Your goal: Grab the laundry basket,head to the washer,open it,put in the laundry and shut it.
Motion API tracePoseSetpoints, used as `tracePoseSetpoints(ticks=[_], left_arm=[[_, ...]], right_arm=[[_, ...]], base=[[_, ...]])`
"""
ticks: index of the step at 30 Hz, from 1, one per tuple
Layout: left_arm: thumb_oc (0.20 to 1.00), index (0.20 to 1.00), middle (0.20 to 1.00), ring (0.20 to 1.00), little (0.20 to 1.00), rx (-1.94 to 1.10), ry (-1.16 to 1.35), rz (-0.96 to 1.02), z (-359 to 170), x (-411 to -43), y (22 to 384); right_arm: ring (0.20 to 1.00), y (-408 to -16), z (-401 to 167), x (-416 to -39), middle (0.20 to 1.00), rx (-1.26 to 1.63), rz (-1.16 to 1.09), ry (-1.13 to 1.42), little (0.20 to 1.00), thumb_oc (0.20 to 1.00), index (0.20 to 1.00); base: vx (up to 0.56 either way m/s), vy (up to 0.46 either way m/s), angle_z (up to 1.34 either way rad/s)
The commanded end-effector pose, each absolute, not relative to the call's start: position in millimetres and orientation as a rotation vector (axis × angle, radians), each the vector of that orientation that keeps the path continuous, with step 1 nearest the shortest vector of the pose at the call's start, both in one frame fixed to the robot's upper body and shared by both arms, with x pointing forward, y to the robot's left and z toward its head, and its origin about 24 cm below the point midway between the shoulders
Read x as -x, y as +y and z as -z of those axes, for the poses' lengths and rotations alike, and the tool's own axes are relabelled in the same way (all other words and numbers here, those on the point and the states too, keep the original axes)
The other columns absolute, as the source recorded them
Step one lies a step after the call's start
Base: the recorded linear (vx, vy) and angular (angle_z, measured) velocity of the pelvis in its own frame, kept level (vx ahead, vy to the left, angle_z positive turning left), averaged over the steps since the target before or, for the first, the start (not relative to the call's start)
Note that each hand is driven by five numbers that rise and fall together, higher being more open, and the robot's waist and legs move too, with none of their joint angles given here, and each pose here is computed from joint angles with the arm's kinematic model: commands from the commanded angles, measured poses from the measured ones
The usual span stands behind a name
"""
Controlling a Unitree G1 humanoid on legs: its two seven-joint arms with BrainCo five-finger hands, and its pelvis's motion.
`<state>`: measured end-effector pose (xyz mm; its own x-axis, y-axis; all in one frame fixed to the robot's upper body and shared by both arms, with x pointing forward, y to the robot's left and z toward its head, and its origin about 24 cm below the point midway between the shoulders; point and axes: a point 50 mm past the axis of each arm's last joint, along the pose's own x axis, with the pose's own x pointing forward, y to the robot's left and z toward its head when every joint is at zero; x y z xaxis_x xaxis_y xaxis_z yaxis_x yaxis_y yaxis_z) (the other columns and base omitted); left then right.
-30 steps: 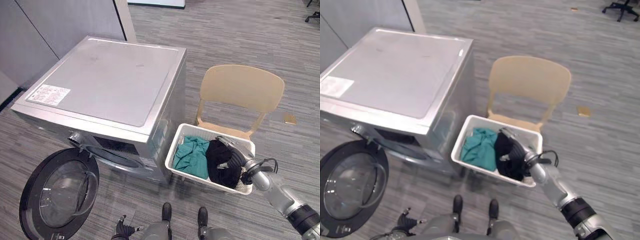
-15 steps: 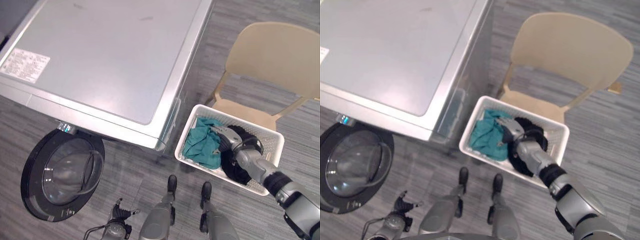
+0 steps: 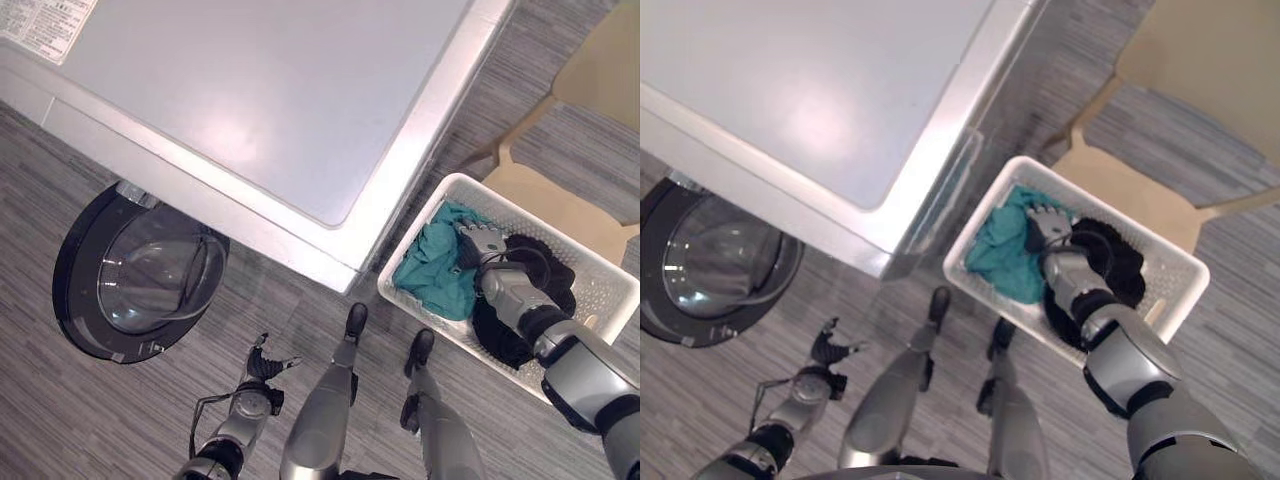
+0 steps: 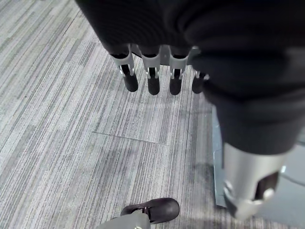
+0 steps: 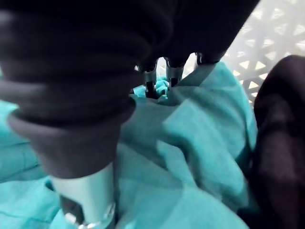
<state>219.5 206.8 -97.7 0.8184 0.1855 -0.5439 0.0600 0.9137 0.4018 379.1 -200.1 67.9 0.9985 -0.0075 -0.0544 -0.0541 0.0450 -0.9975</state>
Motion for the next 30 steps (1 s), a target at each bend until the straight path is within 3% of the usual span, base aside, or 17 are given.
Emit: tracePoseSetpoints(ticks=[1,10,13,20,25,30], left_arm=[[1.000,1.000,1.000,1.000,1.000,-0.462,0.612,-0.104,95.6,-221.5,217.2],[1.000,1.000,1.000,1.000,1.000,-0.421,0.695,-0.139,107.5,-202.2,221.4],[1.000,1.000,1.000,1.000,1.000,-0.403,0.773,-0.170,118.4,-181.3,226.6],[1.000,1.000,1.000,1.000,1.000,-0.374,0.867,-0.215,129.6,-151.5,235.8],[1.000,1.000,1.000,1.000,1.000,-0.367,0.869,-0.232,129.2,-145.9,240.1],[1.000,1.000,1.000,1.000,1.000,-0.386,0.773,-0.240,114.4,-166.7,245.9]], right_arm=[[0.200,-182.2,-46.3,-369.1,0.200,1.463,-0.134,0.070,0.200,0.200,0.200],[0.200,-173.8,-62.1,-347.1,0.200,1.048,-0.031,-0.087,0.200,0.200,0.200],[0.200,-181.9,-64.1,-324.9,0.200,0.757,0.051,-0.114,0.200,0.200,0.200],[0.200,-190.9,-73.6,-288.2,0.200,0.458,0.067,-0.183,0.200,0.200,0.200],[0.200,-181.6,-92.0,-277.1,0.200,0.326,0.026,-0.279,0.200,0.200,0.200],[0.200,-174.8,-109.3,-266.1,0.200,0.262,-0.028,-0.376,0.200,0.200,0.200]], base=[[0.00,-0.005,0.15],[0.03,0.020,-0.04],[0.11,0.054,-0.25],[0.09,0.062,-0.24],[-0.01,0.052,-0.33],[-0.18,-0.067,-0.08]])
